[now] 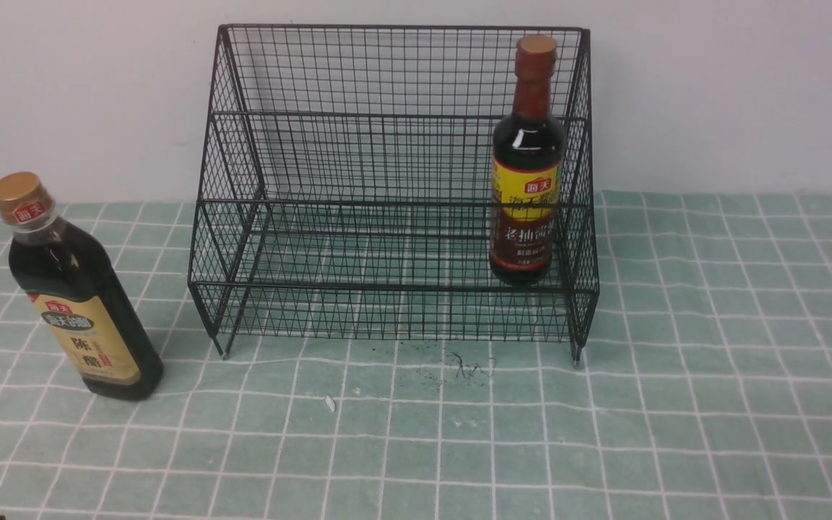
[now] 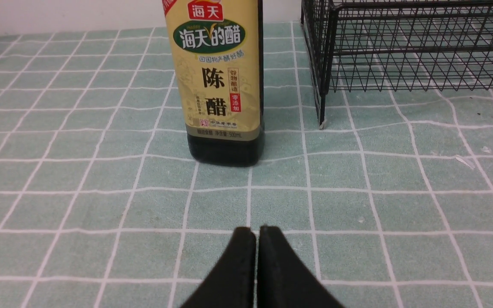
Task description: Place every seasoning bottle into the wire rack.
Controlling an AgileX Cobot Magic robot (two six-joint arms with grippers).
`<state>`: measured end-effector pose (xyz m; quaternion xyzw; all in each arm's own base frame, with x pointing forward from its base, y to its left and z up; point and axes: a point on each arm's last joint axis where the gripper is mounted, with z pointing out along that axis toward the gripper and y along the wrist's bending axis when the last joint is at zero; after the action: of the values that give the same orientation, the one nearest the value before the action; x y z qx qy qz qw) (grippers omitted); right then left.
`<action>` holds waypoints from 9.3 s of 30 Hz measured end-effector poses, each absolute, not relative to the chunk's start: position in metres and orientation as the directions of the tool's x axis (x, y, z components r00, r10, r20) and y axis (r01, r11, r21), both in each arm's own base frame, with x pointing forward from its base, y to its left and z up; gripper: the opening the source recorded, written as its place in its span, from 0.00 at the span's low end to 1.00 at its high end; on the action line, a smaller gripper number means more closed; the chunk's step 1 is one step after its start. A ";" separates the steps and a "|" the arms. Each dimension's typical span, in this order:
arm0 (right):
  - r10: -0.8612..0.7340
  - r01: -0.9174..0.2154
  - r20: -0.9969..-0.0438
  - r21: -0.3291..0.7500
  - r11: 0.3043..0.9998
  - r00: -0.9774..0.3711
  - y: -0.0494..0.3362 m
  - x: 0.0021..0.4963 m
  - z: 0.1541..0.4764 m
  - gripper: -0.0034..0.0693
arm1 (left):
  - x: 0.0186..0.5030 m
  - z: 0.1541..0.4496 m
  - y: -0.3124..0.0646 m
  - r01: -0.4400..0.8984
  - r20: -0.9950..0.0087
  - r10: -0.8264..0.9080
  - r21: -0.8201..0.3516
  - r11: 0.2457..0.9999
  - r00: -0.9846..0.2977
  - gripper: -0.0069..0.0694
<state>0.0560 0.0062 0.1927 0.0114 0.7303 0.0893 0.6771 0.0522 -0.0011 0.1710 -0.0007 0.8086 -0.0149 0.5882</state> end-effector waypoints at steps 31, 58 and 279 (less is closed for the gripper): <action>0.066 0.042 -0.979 0.059 0.997 -0.194 -0.003 0.055 0.181 0.03 | 0.052 0.171 -0.001 0.016 -0.951 -0.019 -0.026 1.000 -0.308 0.08; 0.066 0.042 -0.979 0.059 0.997 -0.194 -0.003 0.055 0.181 0.03 | 0.051 0.296 0.003 0.076 -0.846 -0.183 -0.167 0.983 0.501 0.08; 0.067 0.043 -0.979 0.060 0.997 -0.195 -0.003 0.055 0.181 0.03 | 0.155 0.370 -0.055 0.466 -0.847 0.100 -0.184 0.865 -0.522 0.08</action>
<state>0.0547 -0.0027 0.1811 0.0355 0.7728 0.0094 0.6335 0.1550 -0.0552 0.3702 0.1667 0.8492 -0.1989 0.4598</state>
